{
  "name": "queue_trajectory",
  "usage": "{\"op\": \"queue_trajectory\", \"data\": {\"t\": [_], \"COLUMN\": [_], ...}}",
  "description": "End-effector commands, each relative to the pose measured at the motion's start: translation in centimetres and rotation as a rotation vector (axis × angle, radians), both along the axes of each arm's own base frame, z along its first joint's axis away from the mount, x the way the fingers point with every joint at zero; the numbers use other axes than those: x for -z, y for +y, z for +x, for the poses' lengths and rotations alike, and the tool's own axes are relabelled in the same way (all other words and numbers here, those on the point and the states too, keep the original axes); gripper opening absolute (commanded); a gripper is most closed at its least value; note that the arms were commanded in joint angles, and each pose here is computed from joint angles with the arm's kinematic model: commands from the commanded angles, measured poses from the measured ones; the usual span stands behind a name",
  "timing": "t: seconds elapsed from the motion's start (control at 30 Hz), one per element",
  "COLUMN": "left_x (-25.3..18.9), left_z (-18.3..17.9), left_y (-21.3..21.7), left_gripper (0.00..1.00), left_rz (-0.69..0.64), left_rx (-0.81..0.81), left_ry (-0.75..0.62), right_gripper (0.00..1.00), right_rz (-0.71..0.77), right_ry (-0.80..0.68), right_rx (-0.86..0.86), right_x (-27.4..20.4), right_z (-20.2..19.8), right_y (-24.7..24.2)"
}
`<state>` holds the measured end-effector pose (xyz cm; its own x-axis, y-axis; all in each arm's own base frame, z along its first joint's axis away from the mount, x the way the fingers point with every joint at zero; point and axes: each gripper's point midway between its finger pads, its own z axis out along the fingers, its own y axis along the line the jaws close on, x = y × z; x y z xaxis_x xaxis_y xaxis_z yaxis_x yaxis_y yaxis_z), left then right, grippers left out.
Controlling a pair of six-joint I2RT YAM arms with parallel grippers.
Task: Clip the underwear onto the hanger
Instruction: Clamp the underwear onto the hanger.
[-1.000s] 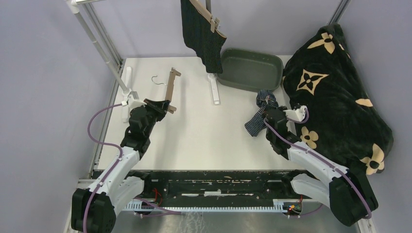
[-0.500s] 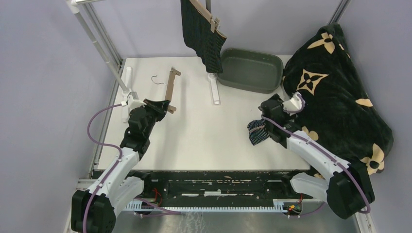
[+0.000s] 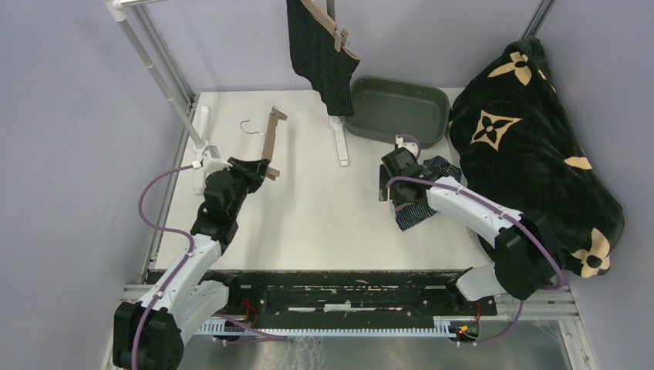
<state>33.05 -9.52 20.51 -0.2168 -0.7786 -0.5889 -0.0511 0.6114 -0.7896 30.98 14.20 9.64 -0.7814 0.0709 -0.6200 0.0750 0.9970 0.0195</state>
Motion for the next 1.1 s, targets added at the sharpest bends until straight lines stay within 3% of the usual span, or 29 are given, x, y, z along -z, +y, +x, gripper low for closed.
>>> {"op": "queue_trajectory", "data": {"t": [0.0, 0.33, 1.07], "left_x": [-2.3, -2.0, -1.2], "left_z": [0.5, 0.6, 0.9], "left_y": [0.0, -0.3, -0.4], "left_gripper": [0.03, 0.03, 0.03], "left_rz": [-0.032, -0.04, -0.037], "left_rx": [-0.008, 0.004, 0.005], "left_ry": [-0.083, -0.077, -0.063], "right_gripper": [0.85, 0.72, 0.53], "right_rz": [-0.068, -0.112, -0.309], "right_ry": [0.048, 0.067, 0.017], "right_rx": [-0.051, -0.065, -0.036], "right_x": [0.4, 2.4, 3.5], "right_z": [-3.8, -6.7, -3.9], "right_y": [-1.1, -1.6, 0.1]}}
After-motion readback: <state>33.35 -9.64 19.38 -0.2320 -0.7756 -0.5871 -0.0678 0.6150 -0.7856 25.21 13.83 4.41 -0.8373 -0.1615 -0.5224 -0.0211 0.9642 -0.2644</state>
